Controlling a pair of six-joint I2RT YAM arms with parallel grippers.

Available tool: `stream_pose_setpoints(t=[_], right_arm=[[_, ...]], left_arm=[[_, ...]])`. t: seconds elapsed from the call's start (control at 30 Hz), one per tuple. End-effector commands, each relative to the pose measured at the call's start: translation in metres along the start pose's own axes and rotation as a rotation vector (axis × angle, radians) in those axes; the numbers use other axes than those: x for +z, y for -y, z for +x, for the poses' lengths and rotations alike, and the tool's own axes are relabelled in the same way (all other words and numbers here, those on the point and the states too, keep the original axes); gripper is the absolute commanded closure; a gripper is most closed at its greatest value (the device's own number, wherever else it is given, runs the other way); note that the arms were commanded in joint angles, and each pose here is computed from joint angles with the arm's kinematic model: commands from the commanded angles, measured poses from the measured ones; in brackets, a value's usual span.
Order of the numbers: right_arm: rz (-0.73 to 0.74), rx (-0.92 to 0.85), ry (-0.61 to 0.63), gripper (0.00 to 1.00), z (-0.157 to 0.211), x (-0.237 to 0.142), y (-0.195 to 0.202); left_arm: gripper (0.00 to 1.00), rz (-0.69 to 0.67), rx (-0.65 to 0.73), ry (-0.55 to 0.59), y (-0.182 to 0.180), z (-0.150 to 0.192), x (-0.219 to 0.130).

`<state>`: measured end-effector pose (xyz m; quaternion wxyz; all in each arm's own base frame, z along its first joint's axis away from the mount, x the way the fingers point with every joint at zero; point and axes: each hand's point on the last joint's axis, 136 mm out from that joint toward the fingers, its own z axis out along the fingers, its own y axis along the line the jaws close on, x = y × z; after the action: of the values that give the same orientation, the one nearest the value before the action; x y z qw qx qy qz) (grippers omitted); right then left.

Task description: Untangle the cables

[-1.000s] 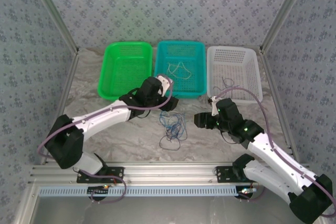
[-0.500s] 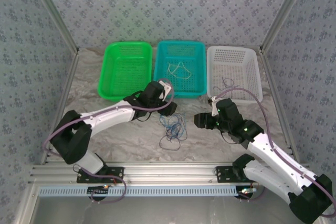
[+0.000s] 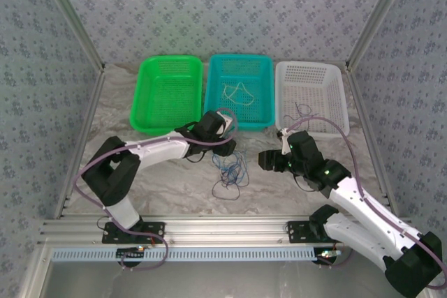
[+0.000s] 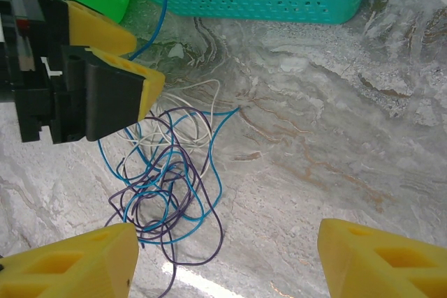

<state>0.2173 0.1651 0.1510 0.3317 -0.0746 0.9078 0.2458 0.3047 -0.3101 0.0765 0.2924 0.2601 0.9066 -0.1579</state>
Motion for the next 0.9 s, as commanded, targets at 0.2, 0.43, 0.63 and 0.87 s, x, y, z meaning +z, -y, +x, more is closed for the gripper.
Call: stream_pose_setpoints(t=[0.2,0.43,0.63,0.87], right_arm=[[0.024,0.022,-0.003,0.29,0.003,-0.001,0.006],[0.010,0.002,0.003,0.29,0.007,0.010,0.005],[0.013,-0.003,-0.023,0.29,0.010,0.020,0.004],[0.016,-0.003,-0.027,0.29,0.011,0.021,0.004]], left_arm=[[0.76,0.063,-0.015,0.139,0.016,-0.026,-0.024],[0.86,0.125,0.026,0.214,0.037,-0.033,-0.058],[0.87,0.140,0.020,0.226,0.038,-0.029,-0.066],[0.57,0.002,0.004,0.074,0.015,-0.001,-0.039]])
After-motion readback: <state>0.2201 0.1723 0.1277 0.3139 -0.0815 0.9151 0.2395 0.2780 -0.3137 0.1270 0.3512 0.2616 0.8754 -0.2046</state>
